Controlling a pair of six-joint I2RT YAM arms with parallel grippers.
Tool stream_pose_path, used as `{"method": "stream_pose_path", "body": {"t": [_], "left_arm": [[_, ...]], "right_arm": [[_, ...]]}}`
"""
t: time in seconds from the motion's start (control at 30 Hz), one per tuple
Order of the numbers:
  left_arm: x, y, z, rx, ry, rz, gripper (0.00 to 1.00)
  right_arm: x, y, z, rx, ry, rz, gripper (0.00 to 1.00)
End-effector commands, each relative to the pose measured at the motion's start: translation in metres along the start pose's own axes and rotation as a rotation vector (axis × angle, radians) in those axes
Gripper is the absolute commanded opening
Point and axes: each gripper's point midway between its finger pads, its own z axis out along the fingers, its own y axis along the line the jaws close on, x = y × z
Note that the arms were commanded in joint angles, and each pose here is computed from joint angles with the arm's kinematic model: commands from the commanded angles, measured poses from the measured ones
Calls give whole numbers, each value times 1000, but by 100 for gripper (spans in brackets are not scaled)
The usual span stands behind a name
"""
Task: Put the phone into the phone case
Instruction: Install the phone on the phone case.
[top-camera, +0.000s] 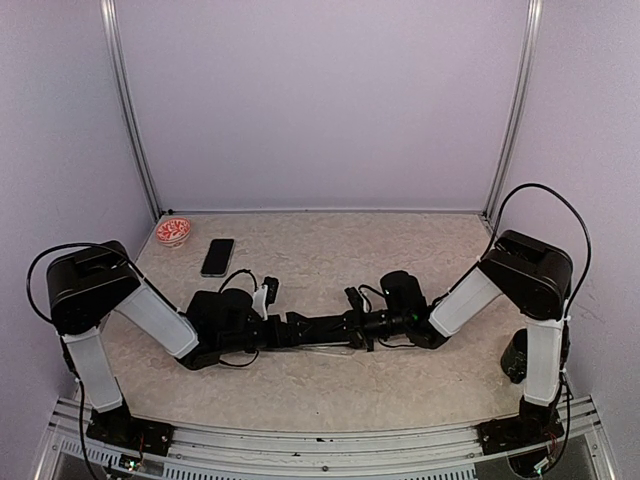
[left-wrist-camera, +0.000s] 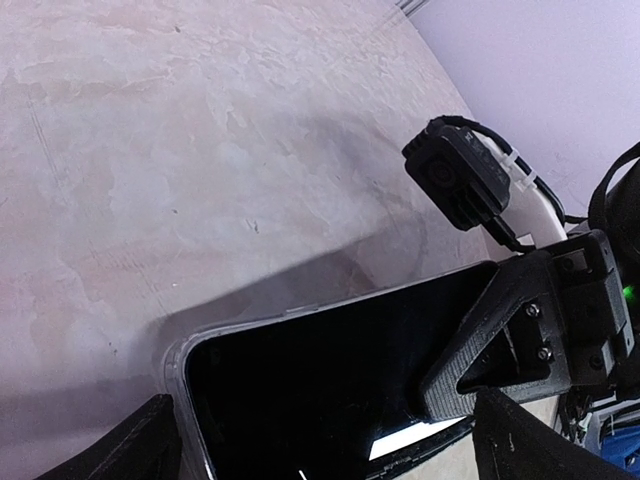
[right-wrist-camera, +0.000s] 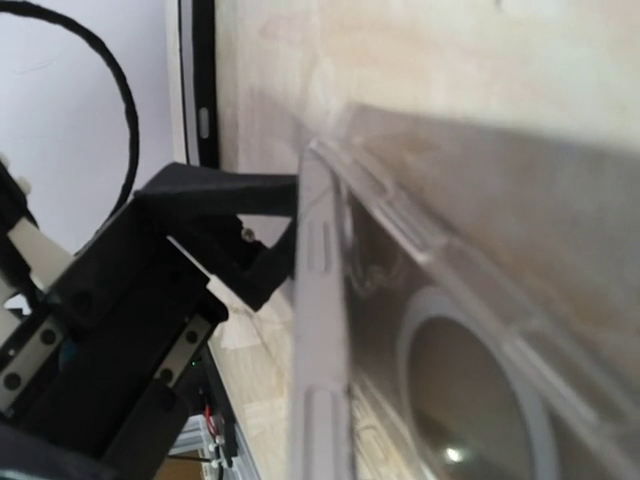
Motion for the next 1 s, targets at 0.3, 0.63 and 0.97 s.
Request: {"method": "stream_pose_path", "body": {"t": [0.3,0.63,0.97], "left_arm": [[16,-16,2,77,57,-9,99],[11,-2,-10,15,72,-22,99],[4,-8,-12,22,70,-13,99]], "right_arm": [[5,6,5,-64,36,-18,0],[2,36,-6,-188,15,-99,0],[-1,50,-9,-212,6,-157,0]]}}
